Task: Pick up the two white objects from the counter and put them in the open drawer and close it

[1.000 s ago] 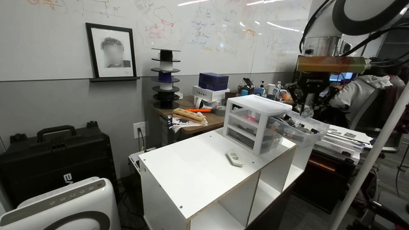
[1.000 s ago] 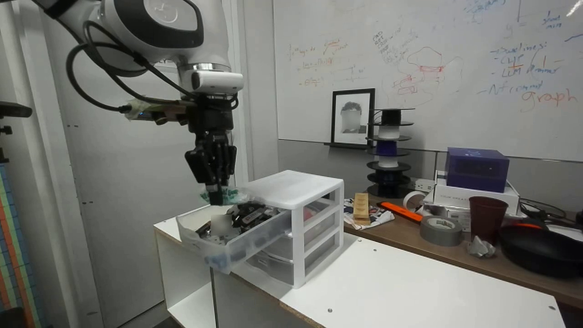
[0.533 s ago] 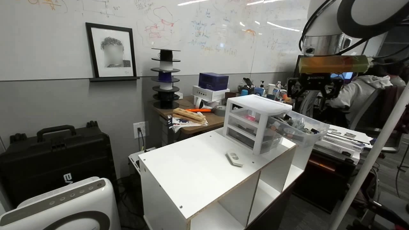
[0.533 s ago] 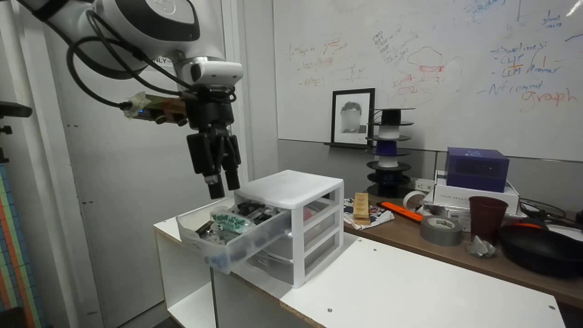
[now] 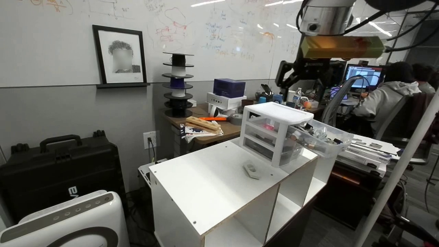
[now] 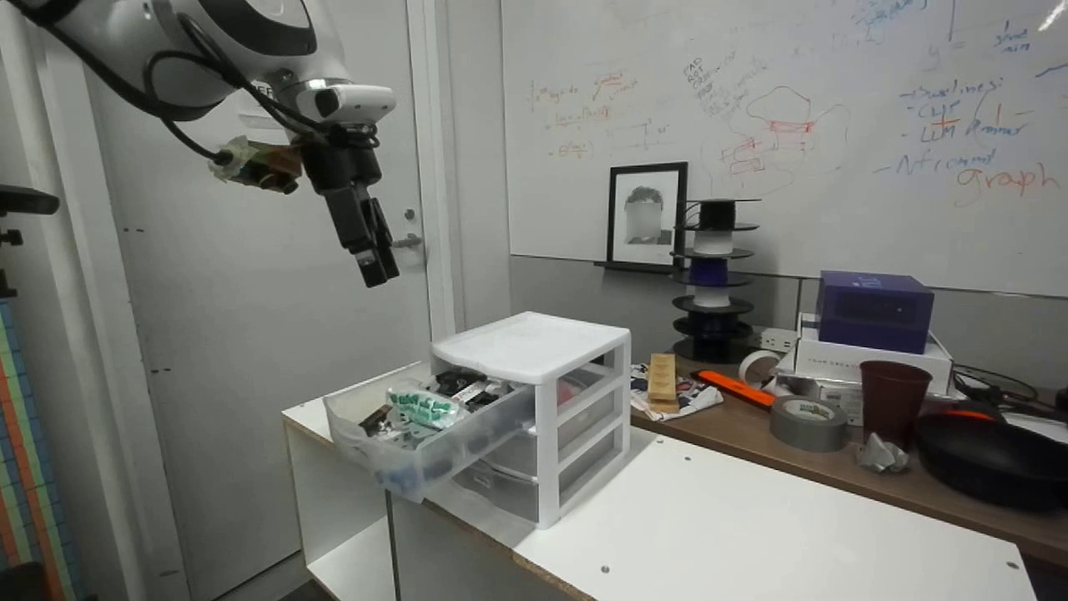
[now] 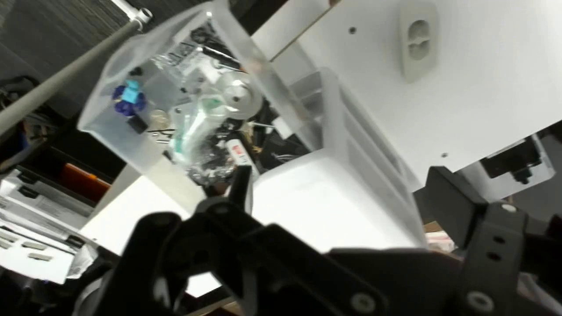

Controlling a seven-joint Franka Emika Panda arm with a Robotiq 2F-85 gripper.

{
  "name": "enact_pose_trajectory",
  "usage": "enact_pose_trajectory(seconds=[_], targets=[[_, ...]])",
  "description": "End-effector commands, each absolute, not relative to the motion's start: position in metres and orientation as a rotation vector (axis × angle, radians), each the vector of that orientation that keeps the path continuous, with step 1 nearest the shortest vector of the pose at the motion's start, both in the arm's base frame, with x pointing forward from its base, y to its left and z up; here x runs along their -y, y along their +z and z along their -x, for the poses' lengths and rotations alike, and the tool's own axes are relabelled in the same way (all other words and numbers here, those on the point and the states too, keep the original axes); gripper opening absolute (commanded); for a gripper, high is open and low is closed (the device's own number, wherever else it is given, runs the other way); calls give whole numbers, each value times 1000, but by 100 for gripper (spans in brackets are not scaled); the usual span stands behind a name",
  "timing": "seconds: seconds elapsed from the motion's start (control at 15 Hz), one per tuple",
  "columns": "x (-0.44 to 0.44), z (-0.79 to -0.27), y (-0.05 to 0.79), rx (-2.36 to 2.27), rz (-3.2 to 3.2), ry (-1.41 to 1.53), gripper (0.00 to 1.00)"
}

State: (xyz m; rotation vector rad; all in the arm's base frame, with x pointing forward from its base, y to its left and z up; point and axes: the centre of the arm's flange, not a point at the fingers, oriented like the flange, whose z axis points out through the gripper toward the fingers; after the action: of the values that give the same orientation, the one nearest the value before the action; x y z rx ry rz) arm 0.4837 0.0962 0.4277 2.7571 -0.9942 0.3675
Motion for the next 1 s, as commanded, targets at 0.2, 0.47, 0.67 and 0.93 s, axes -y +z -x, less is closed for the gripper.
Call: enact_pose_trajectory(seconds=[0.2, 0.47, 0.67, 0.93], targets=[[-154, -508, 373, 857, -2907, 404, 100], [-173, -510, 347, 833, -2970, 438, 100], [-178, -513, 333, 832, -3002, 414, 100], [-161, -514, 311, 860, -2975, 320, 100]])
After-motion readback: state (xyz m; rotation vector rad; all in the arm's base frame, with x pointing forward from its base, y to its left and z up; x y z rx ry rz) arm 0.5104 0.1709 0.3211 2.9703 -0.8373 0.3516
